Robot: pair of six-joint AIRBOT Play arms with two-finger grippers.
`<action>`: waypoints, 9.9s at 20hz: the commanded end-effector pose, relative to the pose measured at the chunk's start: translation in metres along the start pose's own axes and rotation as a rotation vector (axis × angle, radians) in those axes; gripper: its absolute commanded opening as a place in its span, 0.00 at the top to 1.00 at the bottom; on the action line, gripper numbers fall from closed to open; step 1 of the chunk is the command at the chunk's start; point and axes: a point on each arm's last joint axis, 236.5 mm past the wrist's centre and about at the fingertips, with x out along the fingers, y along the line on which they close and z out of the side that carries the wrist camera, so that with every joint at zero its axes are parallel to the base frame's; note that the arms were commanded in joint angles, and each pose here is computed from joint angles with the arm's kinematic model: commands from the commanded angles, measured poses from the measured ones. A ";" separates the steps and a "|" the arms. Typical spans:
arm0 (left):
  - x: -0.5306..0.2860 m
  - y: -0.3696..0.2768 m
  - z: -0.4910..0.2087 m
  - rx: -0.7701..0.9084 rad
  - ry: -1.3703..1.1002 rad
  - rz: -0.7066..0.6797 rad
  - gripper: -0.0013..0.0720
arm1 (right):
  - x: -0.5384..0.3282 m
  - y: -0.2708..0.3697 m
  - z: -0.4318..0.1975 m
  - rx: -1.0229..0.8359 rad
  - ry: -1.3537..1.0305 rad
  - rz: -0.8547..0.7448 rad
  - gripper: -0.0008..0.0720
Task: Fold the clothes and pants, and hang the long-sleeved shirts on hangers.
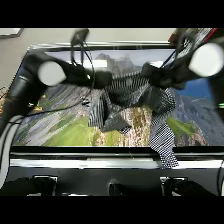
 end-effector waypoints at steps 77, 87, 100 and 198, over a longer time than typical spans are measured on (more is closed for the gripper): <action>-0.239 0.472 -0.149 -0.697 -0.038 0.700 0.16 | 0.069 -0.002 -0.119 -0.126 0.010 -0.109 0.95; -0.268 0.579 -0.258 -0.786 0.058 0.689 0.16 | 0.069 -0.002 -0.119 -0.127 0.010 -0.109 0.95; -0.188 0.613 -0.301 -0.520 0.320 0.529 0.16 | 0.068 -0.010 -0.124 -0.125 0.033 -0.141 0.95; -0.072 0.110 -0.225 0.650 0.126 -0.022 0.96 | 0.100 -0.076 -0.105 0.034 0.082 -0.340 0.95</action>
